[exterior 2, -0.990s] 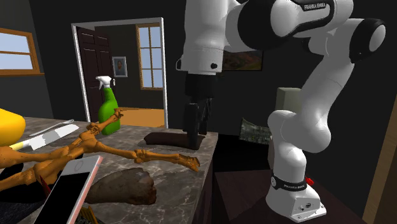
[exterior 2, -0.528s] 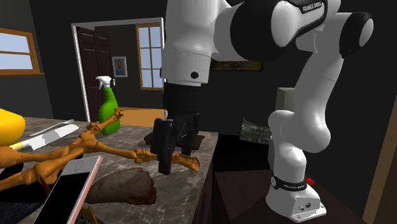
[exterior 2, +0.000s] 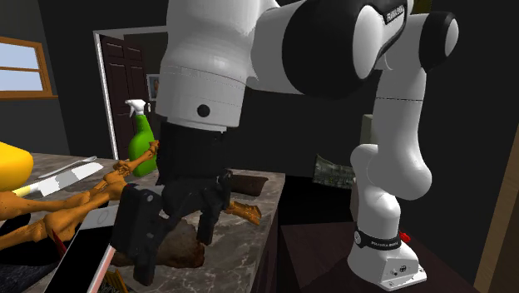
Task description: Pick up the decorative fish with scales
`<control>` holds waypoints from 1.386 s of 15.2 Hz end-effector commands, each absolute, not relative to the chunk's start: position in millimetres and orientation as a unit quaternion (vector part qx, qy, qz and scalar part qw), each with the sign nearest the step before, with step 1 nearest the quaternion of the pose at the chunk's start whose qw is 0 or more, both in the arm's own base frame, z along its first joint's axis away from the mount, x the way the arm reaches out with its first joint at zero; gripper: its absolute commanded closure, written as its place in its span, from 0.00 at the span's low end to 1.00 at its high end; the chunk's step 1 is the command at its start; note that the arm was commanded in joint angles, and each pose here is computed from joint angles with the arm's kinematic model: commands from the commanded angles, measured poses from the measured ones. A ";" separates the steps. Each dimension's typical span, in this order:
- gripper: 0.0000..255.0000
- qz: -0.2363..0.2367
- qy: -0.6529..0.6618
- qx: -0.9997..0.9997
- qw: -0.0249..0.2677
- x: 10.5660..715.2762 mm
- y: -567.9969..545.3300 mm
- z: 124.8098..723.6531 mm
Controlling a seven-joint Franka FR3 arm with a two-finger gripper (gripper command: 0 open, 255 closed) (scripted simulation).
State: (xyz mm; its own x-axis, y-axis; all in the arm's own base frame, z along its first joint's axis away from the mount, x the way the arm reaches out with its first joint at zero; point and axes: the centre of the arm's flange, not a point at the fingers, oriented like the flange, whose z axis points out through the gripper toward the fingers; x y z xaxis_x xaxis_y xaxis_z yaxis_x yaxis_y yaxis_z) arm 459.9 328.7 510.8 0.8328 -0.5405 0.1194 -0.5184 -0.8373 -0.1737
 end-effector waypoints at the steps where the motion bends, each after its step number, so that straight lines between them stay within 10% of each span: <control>1: 0.00 -0.089 0.291 -0.950 0.076 473.4 347.4 509.1; 12: 0.00 -0.095 0.300 -0.946 0.082 485.7 363.1 468.3; 13: 1.00 -0.095 0.300 -0.946 0.082 485.2 363.2 467.9; 21: 1.00 -0.095 0.300 -0.946 0.082 486.0 363.2 468.3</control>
